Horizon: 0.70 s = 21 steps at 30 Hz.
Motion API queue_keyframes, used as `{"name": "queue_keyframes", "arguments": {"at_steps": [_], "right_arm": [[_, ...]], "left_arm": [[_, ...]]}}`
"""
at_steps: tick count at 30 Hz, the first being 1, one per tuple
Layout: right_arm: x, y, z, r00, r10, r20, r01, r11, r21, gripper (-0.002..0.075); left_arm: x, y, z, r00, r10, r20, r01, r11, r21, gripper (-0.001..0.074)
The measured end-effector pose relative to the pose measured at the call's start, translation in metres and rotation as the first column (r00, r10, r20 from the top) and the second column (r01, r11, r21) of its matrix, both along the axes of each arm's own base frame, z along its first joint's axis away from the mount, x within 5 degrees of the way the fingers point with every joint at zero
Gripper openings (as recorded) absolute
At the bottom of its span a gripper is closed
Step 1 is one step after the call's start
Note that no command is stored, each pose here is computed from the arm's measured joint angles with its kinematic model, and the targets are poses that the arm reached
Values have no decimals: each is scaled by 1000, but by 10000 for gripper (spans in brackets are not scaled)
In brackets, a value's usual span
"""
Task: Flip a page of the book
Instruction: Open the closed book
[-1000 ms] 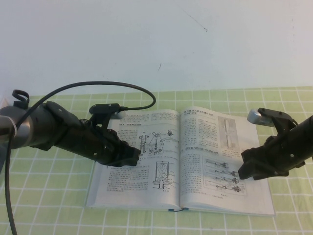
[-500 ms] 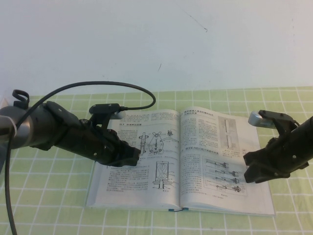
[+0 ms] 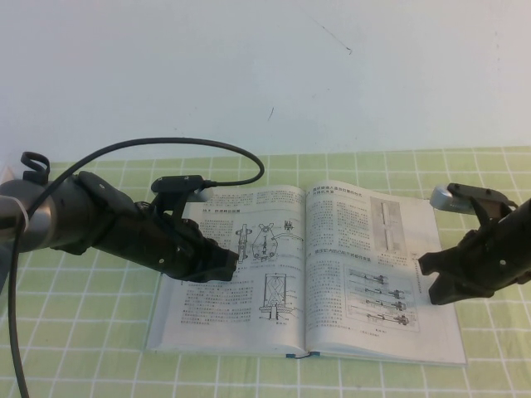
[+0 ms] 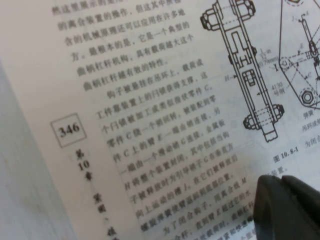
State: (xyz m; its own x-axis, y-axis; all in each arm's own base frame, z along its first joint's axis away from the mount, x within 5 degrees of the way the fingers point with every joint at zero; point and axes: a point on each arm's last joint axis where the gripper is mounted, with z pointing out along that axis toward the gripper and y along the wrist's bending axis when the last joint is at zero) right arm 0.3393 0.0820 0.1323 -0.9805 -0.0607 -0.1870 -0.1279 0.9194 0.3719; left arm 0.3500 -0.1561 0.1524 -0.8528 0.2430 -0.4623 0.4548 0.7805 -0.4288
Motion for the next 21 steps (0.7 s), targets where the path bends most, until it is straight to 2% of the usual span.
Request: {"name": "queue_keyframes", "arguments": {"at_steps": [7,16,21], "right_arm": [[1,0,-5,1000,-13,-8,13,1000,-4,-2],[4,5,-7,1000,-17,-6,17,996,93,-2],[5,6,-9,1000,-19,-5,19,994,108,-2]], "left_arm": [[0,0,0,1000,-2,2,2,1000,1,-4],[0,0,0,1000,-2,2,2,1000,1,-4],[0,0,0,1000,-2,2,2,1000,1,-4]]}}
